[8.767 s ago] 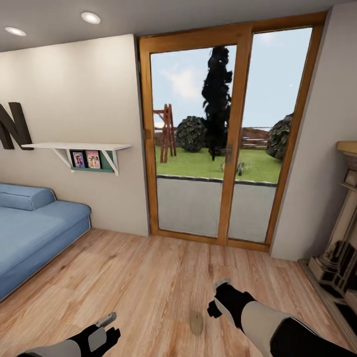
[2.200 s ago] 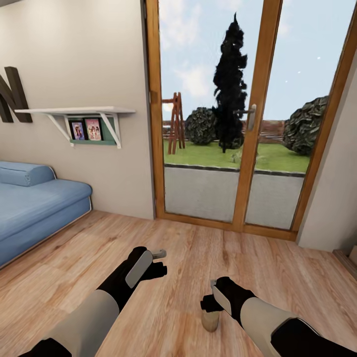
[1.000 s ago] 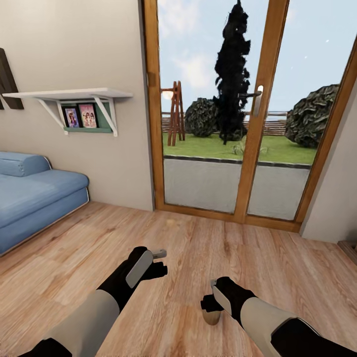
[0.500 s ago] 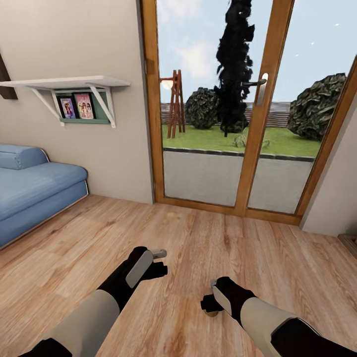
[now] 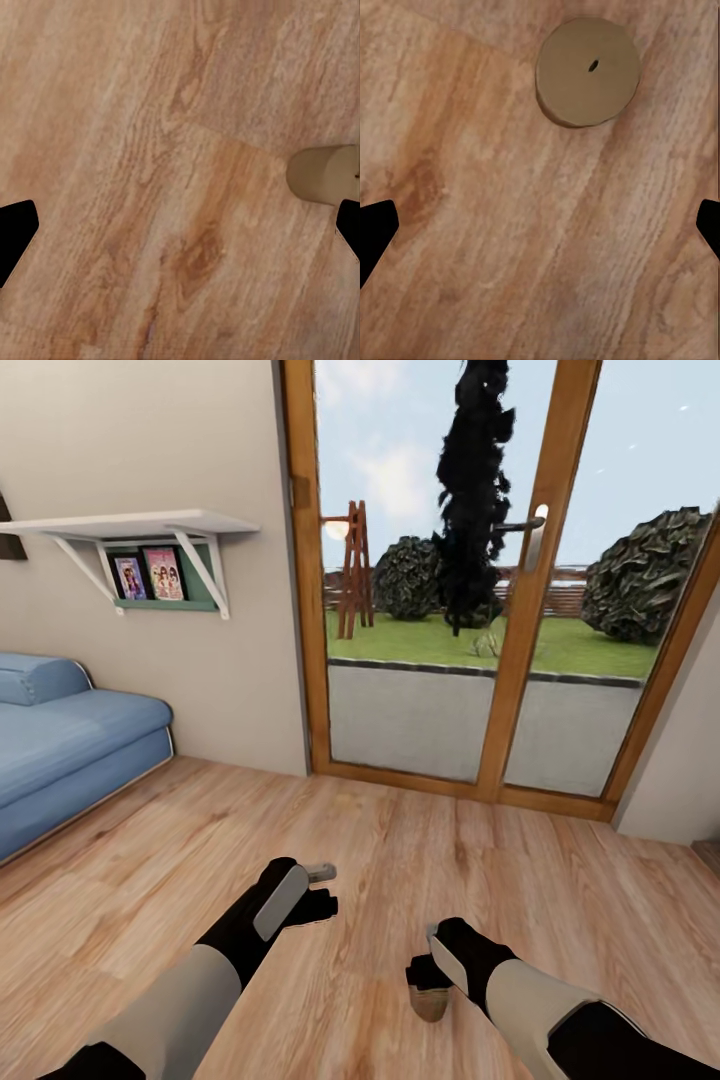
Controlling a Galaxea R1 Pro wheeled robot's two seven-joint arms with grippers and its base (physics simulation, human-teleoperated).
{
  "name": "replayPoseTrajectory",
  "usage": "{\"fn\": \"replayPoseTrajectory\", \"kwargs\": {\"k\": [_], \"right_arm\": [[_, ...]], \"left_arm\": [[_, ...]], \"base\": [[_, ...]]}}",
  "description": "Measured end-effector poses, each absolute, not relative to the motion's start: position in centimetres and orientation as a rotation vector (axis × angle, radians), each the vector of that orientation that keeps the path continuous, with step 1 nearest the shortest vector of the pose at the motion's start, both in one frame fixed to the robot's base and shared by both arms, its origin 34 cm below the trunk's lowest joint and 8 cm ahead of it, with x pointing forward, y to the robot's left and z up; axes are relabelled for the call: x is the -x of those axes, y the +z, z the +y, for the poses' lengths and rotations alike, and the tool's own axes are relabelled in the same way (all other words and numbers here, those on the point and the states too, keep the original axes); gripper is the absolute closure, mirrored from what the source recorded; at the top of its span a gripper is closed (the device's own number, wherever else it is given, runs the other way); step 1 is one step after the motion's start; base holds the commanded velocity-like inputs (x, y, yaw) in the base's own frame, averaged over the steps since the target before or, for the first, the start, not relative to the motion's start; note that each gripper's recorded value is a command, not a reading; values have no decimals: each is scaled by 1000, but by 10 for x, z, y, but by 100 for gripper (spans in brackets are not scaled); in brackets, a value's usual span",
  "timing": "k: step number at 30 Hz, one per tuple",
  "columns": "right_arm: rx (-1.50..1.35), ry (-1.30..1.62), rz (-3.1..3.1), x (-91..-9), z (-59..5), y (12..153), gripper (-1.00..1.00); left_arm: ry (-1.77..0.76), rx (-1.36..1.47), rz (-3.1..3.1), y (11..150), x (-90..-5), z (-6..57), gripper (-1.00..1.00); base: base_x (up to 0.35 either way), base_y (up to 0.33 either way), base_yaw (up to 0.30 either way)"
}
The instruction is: Place each of the two pumpkins and all three candles from the living room inside a cabinet in the living room (use any cabinet), then make sure every cabinet is closed, and position the cauldron so it is next to a table in the living room.
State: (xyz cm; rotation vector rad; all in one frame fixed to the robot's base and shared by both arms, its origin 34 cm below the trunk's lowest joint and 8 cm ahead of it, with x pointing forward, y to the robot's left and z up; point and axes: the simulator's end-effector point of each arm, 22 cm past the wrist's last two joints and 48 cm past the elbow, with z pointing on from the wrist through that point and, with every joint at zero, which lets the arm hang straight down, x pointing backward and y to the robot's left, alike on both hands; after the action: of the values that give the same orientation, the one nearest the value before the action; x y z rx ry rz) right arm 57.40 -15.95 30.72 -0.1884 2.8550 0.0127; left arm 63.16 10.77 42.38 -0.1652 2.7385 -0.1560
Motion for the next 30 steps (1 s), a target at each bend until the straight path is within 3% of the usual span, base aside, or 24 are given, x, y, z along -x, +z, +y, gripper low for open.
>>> {"fn": "replayPoseTrajectory", "kwargs": {"k": [7, 30], "right_arm": [[188, 14, 2856, -574, -159, 307, -100], [189, 13, 2890, -567, -161, 284, -100]], "left_arm": [[-152, 166, 2739, 423, -632, 109, -100], [-159, 170, 2785, 398, -627, 107, -100]], "base": [[199, -26, 0], [5, -1, 0]]}}
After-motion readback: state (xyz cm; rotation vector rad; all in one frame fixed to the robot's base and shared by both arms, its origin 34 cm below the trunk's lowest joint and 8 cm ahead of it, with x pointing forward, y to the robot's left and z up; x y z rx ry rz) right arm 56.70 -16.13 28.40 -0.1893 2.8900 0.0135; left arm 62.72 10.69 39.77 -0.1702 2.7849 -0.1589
